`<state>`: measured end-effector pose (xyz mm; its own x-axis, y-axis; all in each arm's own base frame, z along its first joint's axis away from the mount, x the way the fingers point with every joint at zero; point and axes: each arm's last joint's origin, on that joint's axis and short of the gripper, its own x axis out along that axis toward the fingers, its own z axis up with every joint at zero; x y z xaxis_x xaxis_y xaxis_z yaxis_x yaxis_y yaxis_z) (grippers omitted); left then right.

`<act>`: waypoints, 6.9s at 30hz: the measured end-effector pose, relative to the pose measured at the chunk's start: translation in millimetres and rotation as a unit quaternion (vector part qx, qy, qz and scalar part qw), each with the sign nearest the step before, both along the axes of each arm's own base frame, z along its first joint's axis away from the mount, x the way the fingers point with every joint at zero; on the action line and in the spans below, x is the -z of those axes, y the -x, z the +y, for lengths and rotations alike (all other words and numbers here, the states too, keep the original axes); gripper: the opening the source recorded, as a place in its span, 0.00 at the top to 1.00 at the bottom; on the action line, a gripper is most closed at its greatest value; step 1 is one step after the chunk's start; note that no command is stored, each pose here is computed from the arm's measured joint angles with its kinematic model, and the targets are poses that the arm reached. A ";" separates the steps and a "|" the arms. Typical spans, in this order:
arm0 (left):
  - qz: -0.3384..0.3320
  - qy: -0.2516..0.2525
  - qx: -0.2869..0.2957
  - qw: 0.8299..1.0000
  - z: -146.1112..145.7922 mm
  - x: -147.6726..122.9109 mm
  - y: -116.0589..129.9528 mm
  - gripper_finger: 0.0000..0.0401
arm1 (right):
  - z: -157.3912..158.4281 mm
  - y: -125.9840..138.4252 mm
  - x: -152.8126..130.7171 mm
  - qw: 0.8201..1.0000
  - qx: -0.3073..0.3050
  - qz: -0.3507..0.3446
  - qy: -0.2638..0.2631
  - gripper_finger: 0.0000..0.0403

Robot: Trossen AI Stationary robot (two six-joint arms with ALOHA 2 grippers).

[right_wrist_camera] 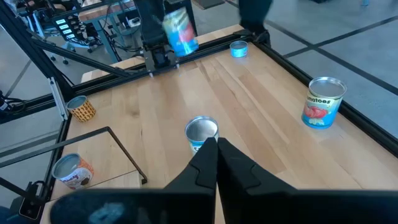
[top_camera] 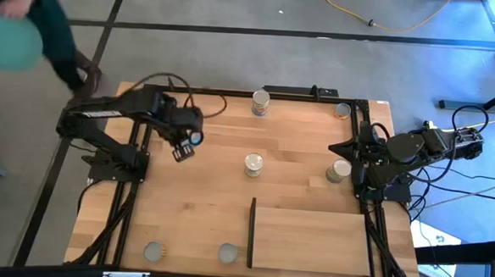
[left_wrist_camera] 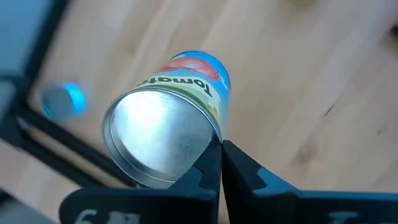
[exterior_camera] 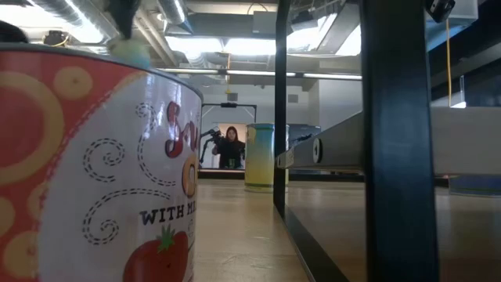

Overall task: Pick and place cans onto a shelf
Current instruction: Move the bottom canned tomatoes to the center of the table, then put the canned carrots on the shelf

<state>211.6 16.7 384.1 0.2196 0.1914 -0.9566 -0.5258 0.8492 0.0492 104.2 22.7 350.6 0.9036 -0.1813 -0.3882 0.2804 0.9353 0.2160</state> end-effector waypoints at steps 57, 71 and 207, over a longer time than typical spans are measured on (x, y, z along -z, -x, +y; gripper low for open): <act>0.022 -0.065 0.244 0.967 75.5 54.2 -186.5 1.00 | -6.6 5.5 6.4 0.995 0.083 0.027 0.046 0.99; 0.049 -0.019 0.269 0.962 79.7 122.9 -190.6 1.00 | -6.8 5.5 6.2 0.995 0.086 0.027 0.048 0.99; -0.165 -0.092 0.129 0.973 21.7 -103.3 -42.3 0.89 | -28.7 -296.0 109.9 0.770 -0.449 0.408 0.196 0.75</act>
